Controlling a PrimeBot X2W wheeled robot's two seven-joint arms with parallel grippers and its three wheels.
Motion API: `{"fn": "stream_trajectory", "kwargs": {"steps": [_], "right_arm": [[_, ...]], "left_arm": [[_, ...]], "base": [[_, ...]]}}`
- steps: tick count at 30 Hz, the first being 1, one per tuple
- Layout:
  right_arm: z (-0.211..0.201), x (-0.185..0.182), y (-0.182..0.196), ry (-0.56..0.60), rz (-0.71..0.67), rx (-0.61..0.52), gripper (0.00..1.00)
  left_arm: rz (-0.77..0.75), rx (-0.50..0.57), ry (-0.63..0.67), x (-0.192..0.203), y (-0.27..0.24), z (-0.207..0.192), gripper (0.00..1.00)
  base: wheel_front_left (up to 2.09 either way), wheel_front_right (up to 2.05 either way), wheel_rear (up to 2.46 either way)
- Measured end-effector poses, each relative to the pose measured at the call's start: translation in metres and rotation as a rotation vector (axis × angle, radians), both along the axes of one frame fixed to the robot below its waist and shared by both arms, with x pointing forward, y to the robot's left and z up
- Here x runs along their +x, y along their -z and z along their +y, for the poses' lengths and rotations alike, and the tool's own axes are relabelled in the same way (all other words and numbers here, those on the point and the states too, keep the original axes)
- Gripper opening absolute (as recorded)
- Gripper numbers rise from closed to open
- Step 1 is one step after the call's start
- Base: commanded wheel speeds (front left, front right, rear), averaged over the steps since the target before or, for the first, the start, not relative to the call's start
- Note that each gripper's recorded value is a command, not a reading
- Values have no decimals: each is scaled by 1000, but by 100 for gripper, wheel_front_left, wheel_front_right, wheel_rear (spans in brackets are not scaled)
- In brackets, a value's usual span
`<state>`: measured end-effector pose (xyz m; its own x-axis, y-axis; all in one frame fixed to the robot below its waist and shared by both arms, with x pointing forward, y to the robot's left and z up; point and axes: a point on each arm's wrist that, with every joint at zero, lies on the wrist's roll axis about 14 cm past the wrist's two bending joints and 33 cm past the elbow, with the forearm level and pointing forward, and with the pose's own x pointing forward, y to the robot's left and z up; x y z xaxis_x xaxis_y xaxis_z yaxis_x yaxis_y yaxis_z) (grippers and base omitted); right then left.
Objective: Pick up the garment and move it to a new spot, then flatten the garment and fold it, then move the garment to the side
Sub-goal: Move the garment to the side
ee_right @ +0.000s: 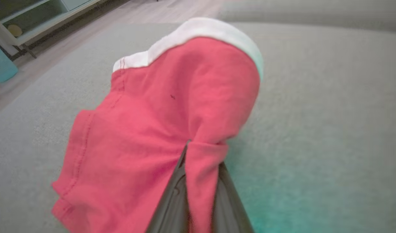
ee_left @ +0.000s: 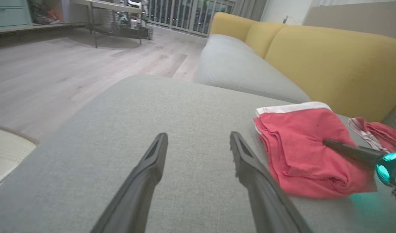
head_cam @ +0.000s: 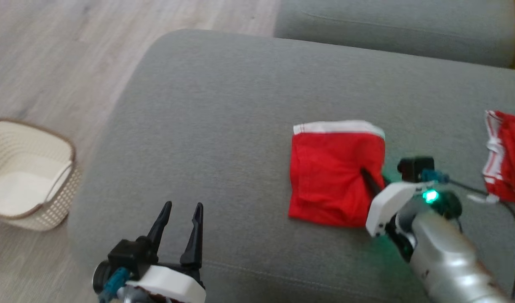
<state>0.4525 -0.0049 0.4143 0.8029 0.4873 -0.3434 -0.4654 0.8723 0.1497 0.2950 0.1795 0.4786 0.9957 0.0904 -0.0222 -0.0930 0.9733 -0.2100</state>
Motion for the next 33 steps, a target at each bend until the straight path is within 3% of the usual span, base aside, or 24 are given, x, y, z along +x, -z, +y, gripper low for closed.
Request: {"fn": "stream_trajectory", "kwargs": {"steps": [4, 7, 15, 24, 33], "right_arm": [[-22, 22, -26, 10, -106, -49, 0], [-46, 43, -48, 35, -162, -93, 0], [-159, 97, -93, 224, -245, -211, 0], [-276, 124, -84, 451, -163, -289, 0], [-337, 112, -17, 552, 31, -398, 0]], "left_arm": [[-13, 6, 87, 19, -4, -20, 100], [-50, 45, 223, 44, -14, -52, 100], [-132, 176, 597, 103, -25, -146, 100], [-181, 206, 834, 153, -10, -213, 100], [-135, 155, 913, 181, 30, -235, 100]], "base": [[0, 0, 0], [0, 0, 0], [0, 0, 0], [0, 0, 0], [0, 0, 0]]}}
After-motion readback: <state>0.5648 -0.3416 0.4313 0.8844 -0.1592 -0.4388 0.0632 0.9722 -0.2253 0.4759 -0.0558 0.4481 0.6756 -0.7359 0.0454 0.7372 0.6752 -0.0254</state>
